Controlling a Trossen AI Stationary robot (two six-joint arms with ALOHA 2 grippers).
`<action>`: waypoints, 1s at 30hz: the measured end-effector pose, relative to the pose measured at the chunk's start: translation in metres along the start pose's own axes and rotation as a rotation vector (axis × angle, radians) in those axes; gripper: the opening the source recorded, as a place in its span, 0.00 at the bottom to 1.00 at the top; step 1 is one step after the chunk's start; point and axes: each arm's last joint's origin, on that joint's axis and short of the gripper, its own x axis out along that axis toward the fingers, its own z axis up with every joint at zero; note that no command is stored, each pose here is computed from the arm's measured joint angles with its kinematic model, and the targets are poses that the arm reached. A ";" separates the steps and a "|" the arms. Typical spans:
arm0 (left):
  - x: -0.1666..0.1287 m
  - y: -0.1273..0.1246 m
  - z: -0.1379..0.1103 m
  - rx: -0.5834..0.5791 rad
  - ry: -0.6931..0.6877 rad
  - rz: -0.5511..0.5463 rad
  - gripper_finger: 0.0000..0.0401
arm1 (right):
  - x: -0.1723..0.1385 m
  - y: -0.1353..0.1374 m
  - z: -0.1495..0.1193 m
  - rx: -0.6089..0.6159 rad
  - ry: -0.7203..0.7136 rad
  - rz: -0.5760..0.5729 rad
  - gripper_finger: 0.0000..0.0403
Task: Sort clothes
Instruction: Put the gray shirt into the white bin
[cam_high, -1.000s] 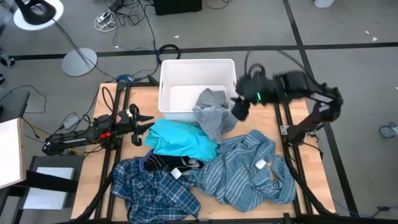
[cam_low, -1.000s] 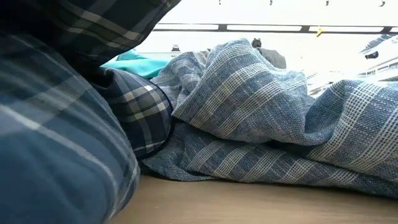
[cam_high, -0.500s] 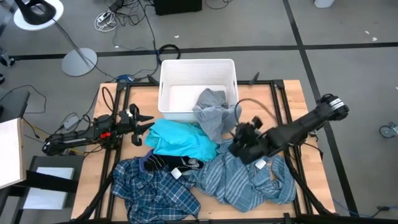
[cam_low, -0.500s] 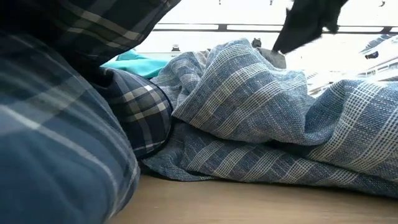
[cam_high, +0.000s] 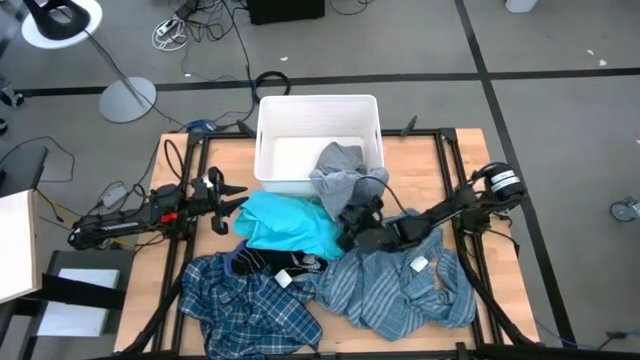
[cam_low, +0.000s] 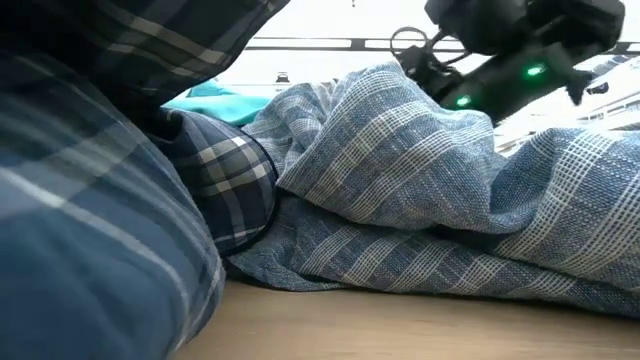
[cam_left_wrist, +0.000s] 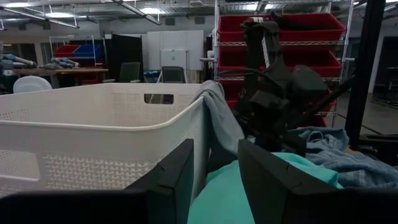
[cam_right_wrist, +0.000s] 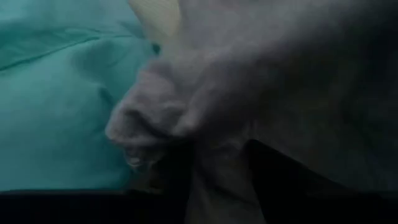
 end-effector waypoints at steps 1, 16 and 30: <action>0.000 0.000 0.000 0.000 0.000 0.000 0.33 | 0.004 0.001 0.004 -0.017 -0.011 0.003 0.30; 0.000 0.000 0.000 0.000 0.001 0.000 0.33 | -0.018 -0.019 0.221 -0.336 -0.406 0.068 0.01; 0.000 0.000 0.000 0.000 0.001 0.000 0.33 | 0.056 -0.115 0.333 -0.147 -0.124 0.047 0.00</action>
